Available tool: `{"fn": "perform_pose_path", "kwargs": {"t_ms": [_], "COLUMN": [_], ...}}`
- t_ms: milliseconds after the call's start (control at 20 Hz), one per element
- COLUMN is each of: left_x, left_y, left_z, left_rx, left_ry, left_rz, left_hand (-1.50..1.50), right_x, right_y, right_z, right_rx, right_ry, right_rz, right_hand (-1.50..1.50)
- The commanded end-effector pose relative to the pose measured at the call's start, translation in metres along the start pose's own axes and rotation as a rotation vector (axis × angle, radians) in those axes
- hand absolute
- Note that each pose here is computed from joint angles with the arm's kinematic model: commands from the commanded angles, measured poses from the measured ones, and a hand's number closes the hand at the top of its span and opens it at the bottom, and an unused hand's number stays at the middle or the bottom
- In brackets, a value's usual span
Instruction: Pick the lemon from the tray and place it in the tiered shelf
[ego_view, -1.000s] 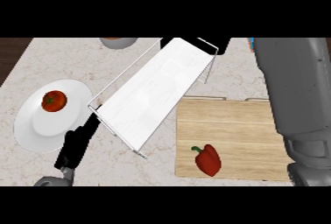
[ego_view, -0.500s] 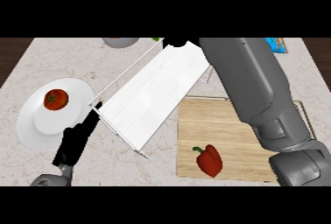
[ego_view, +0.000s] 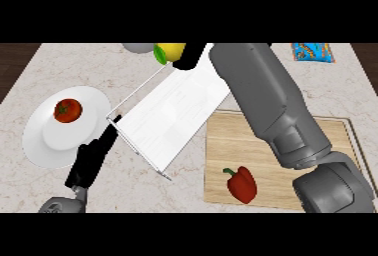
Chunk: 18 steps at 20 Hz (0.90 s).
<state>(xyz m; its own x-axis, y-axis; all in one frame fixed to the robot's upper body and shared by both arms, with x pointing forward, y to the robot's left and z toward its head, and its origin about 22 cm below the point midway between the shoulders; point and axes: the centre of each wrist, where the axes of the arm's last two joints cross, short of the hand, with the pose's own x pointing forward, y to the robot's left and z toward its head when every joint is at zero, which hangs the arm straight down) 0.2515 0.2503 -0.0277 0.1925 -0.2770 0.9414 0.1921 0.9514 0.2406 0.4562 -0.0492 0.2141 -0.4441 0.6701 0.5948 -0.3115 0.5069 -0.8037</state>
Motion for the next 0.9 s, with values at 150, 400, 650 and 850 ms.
{"fn": "perform_pose_path", "kwargs": {"t_ms": [150,400,650,850], "left_x": [0.003,0.005,-0.011,-0.011], "left_y": [-0.009,-0.002,-0.002,0.007], "left_z": [-0.004,-0.007,0.01,0.004], "left_rx": [-0.031,-0.028,-0.009,0.008], "left_ry": [-0.001,-0.006,0.009,0.016], "left_rz": [-0.025,-0.019,0.013,0.007], "left_hand": [0.0,0.0,0.0,0.0], "right_x": [-0.017,-0.018,-0.027,-0.05], "right_y": [0.007,0.009,-0.012,-0.061], "right_z": [-0.004,-0.006,0.001,0.019], "right_rx": [0.108,-0.003,-0.299,-0.504], "right_ry": [0.083,0.027,0.024,0.056], "right_rz": [-0.545,-0.728,-0.816,-0.82], "right_hand": [-1.5,-1.5,-1.5,-1.5]}}
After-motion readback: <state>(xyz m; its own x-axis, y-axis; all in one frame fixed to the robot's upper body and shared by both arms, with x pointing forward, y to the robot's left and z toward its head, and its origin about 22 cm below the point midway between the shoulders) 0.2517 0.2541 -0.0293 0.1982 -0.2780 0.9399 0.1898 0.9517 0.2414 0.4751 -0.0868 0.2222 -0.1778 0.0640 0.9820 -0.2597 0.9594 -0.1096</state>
